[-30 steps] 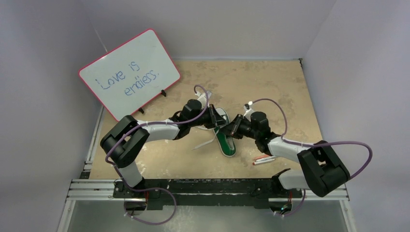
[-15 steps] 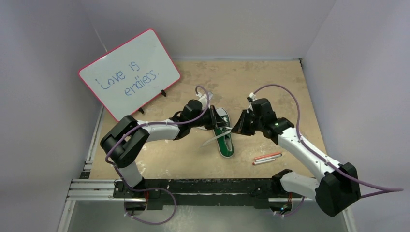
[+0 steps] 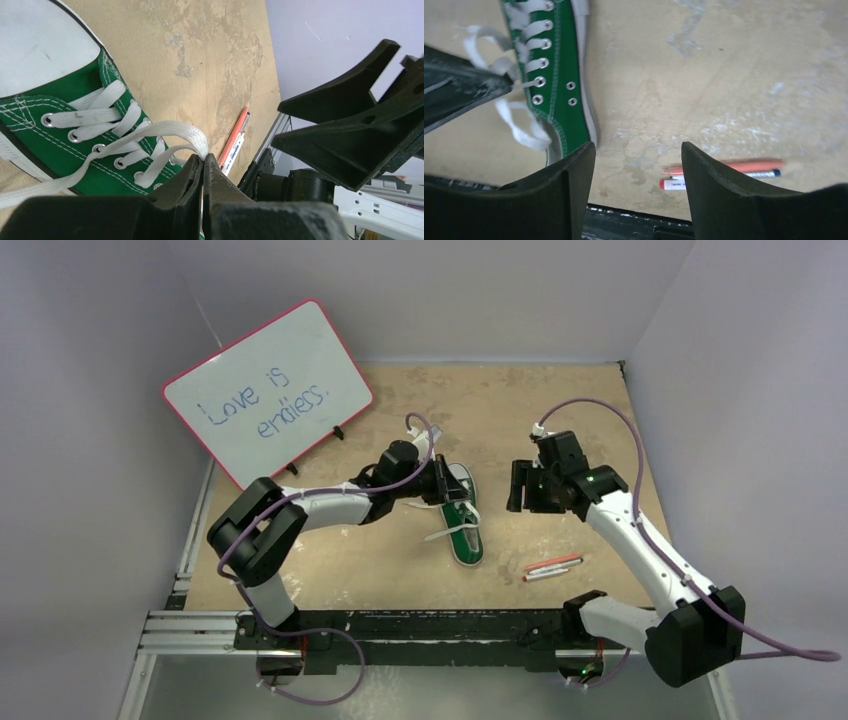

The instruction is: Tie the shoes

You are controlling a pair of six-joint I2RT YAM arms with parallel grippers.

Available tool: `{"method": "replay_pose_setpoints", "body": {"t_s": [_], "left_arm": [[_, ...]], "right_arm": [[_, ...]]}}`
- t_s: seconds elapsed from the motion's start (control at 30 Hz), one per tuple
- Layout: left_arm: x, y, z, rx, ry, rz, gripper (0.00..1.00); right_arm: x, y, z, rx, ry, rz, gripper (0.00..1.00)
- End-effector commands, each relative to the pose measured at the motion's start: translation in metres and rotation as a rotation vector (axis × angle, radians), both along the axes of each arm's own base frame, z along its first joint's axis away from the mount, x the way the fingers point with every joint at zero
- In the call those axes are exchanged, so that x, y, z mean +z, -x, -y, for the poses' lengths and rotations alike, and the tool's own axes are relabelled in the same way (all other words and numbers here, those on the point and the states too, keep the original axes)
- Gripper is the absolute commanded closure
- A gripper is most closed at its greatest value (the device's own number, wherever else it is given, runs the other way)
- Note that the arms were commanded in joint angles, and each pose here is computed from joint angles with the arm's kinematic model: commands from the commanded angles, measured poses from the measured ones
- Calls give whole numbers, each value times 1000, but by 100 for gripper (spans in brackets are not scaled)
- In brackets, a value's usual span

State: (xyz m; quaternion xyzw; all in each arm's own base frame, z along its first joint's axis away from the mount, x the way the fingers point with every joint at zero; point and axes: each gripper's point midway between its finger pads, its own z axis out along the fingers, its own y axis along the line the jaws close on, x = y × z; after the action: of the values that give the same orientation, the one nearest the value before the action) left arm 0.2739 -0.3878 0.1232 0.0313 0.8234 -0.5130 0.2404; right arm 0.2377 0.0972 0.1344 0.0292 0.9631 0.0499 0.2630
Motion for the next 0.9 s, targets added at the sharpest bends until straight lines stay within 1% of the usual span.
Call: {"method": "replay_pose_setpoints", "body": {"t_s": [0.0,0.03,0.07,0.13,0.17,0.23,0.3,0.33,0.4,0.47,0.5,0.57,0.63,0.67,0.7,0.77,0.87], "left_arm": [[35,-13,10,-33,67,90,100],[34,-13,11,-36,68,88,100],[34,-14,12,-38,71,86,100],[36,-15,14,-42,81,86,100],[37,-16,14,-41,83,86,100],[38,-16,14,-41,87,87,100],[39,-16,14,-44,89,86,100],[39,-15,13,-48,89,83,100],[38,-13,13,-56,85,79,100],[37,-13,11,-58,79,75,100],[37,-12,11,-57,78,75,100],[37,-11,9,-54,79,76,100],[38,-10,8,-53,81,78,100],[38,-10,8,-54,80,78,100],[38,-10,7,-55,78,78,100],[38,-10,5,-51,76,79,100],[39,-9,4,-46,79,80,100]], "right_arm": [[22,0,-59,411,-324,110,32],[27,2,-74,475,-402,151,32],[29,8,-87,516,-481,162,31],[29,13,-105,550,-581,183,32],[25,17,-110,561,-605,178,32],[19,19,-121,578,-608,173,33],[8,15,-124,549,-568,164,34],[2,9,-121,512,-522,165,38],[-19,-7,-97,335,-361,149,43],[-30,-16,-77,223,-264,138,50],[-34,-18,-72,194,-238,136,54],[-38,-20,-72,192,-235,155,60],[-34,-26,-60,133,-187,188,77],[-31,-29,-44,53,-125,197,87],[-25,-30,-30,-21,-77,205,95],[-7,-35,-11,-92,-9,261,98],[14,-49,4,-127,53,369,97]]}}
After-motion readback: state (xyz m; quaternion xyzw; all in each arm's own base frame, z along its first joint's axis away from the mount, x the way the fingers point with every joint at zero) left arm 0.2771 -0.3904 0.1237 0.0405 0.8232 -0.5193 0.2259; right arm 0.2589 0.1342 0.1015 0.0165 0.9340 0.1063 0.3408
